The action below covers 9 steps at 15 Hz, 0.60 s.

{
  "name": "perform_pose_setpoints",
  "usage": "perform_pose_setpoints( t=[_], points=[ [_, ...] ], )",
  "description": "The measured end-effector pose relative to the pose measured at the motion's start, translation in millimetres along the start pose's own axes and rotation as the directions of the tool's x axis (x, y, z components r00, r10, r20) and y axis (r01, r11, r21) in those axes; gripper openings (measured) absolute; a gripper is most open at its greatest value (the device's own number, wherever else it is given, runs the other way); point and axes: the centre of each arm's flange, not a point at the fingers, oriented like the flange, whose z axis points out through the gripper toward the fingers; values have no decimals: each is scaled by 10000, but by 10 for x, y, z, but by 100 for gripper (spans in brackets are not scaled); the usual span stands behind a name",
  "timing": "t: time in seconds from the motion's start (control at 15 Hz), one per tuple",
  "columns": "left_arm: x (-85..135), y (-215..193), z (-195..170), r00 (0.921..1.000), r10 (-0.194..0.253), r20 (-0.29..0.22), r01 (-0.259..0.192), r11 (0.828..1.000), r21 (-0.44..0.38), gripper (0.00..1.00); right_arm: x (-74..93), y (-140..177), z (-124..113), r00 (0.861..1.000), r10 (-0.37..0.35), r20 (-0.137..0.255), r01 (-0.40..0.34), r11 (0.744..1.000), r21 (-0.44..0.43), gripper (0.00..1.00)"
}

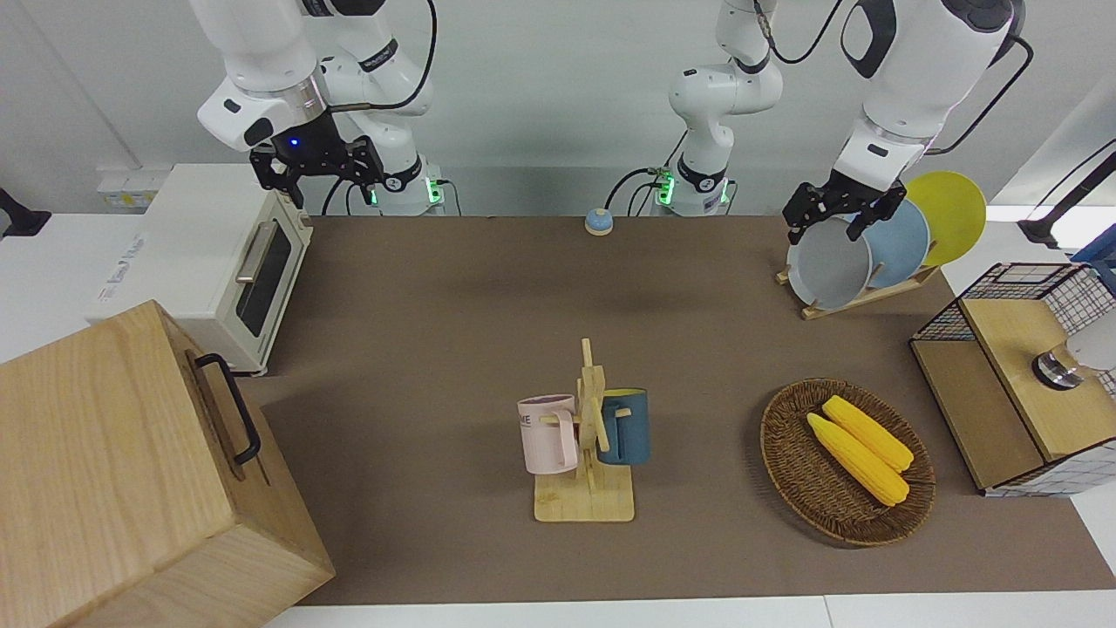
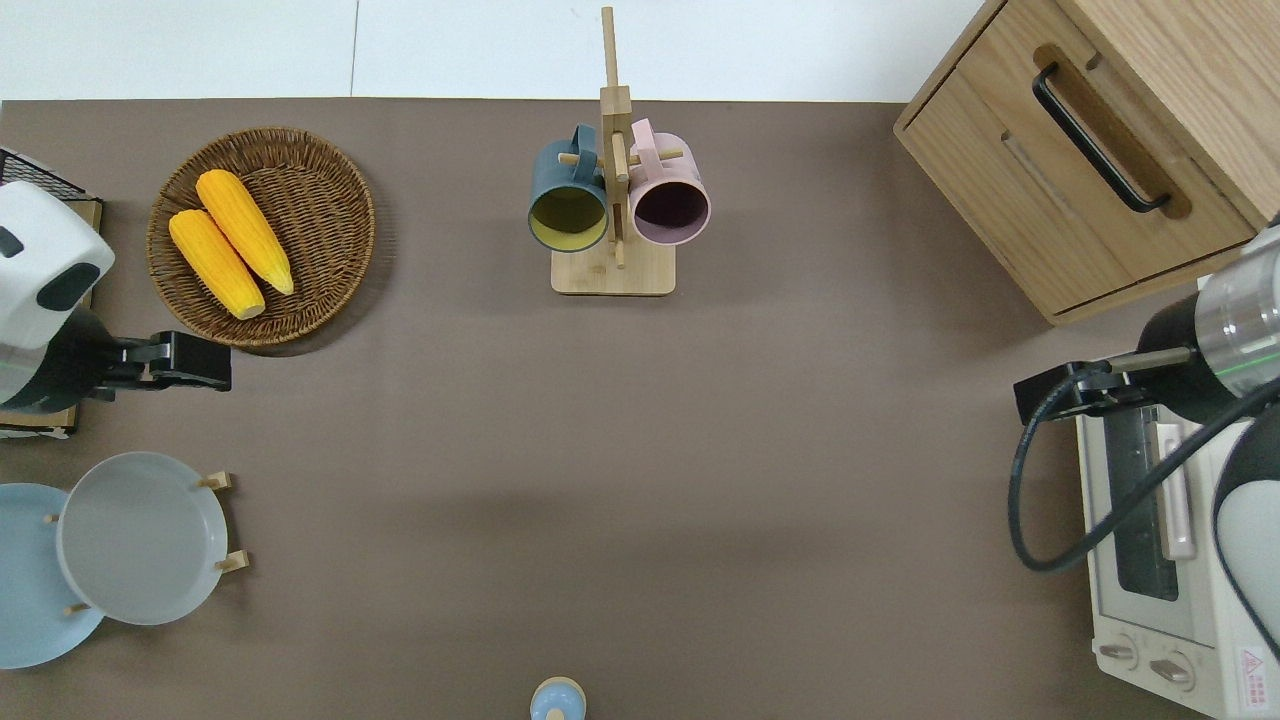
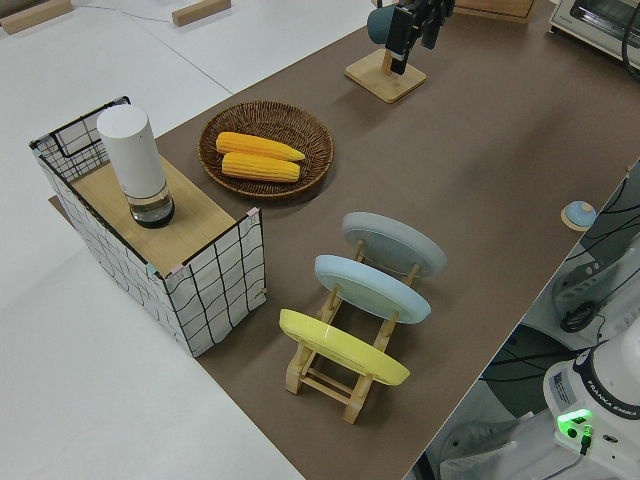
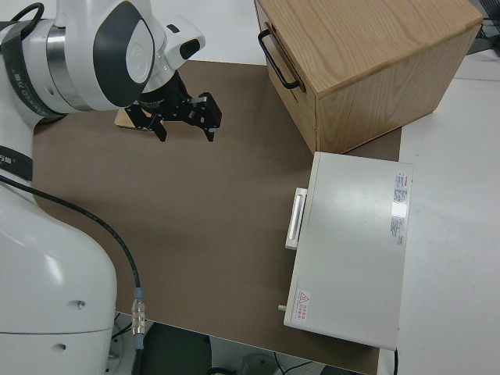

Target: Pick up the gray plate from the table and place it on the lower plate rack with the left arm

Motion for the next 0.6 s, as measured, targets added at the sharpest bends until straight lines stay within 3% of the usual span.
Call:
perform_pose_setpoints(
  t=[0.6],
  points=[
    [-1, 30, 3, 10000, 28, 30, -28, 9999, -144, 100, 0, 0, 0, 10000, 0, 0, 0, 10000, 0, 99]
  ],
)
